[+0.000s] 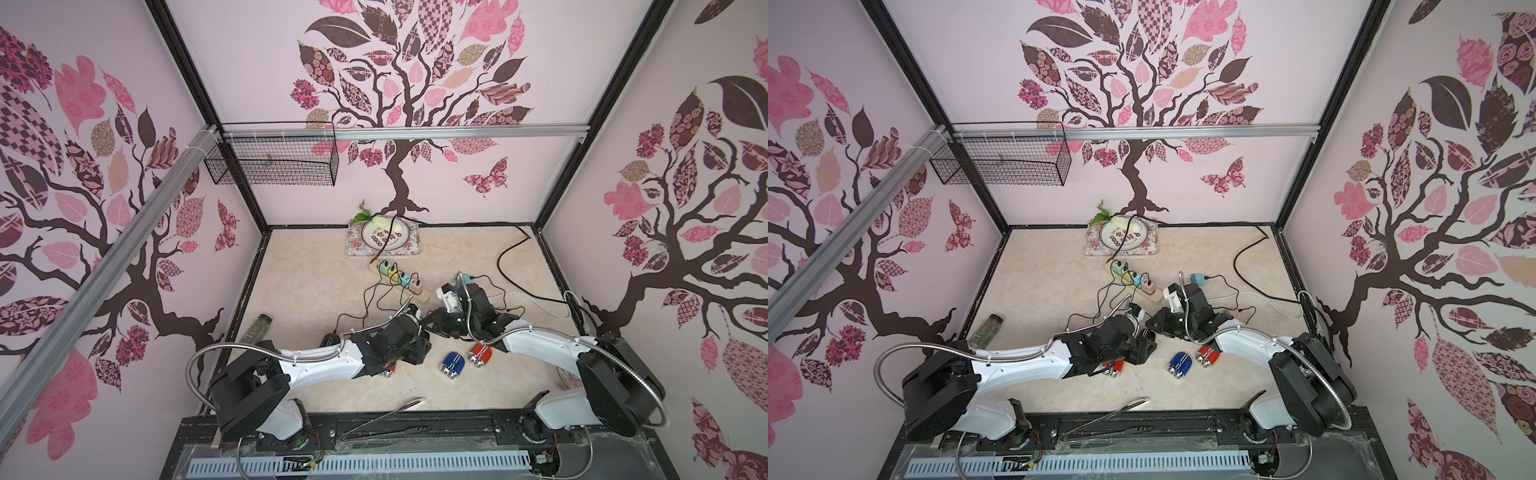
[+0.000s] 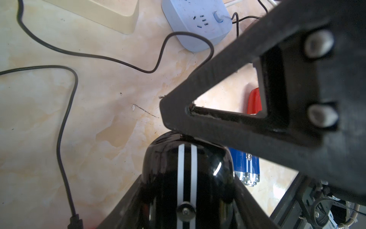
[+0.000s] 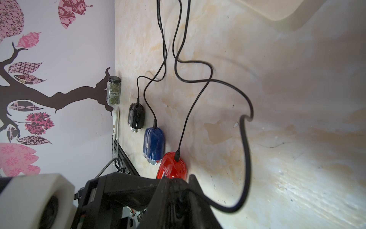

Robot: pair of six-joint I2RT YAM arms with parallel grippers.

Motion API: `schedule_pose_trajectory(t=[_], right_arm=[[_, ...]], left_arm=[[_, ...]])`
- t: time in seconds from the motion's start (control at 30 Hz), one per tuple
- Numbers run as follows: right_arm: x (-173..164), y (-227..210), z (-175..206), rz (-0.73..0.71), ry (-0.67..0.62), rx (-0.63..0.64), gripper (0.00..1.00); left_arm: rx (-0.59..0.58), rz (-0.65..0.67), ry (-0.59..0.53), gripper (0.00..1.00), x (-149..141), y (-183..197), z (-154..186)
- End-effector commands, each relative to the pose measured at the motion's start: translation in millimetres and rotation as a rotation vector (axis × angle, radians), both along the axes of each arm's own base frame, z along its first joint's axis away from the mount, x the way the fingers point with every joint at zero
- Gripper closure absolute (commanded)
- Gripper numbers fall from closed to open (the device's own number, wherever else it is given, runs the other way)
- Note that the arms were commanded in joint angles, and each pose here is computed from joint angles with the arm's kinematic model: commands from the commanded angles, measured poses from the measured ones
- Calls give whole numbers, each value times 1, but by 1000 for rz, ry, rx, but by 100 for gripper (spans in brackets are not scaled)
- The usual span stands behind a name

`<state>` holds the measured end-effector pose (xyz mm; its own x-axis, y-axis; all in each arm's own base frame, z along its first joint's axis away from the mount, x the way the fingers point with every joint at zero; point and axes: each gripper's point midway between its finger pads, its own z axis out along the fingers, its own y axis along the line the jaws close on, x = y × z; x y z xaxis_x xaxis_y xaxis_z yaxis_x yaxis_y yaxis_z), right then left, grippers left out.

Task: Unplug the electric shaver
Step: Remove the charging cable from the electric shaver.

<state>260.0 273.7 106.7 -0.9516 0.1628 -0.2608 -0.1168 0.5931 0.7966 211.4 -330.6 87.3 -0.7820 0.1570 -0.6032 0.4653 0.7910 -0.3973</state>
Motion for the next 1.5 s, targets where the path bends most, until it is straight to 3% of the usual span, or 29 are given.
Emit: schedule_pose_trajectory(t=[0.0, 0.6, 1.47], right_arm=[[4, 7, 5, 10, -6, 21, 80], [7, 10, 6, 8, -9, 36, 89], [38, 6, 16, -32, -68, -23, 92]], left_arm=[[-70, 1, -23, 100, 2, -2, 12], [-125, -3, 1, 100, -1, -1, 13], [-102, -62, 53, 100, -17, 3, 5]])
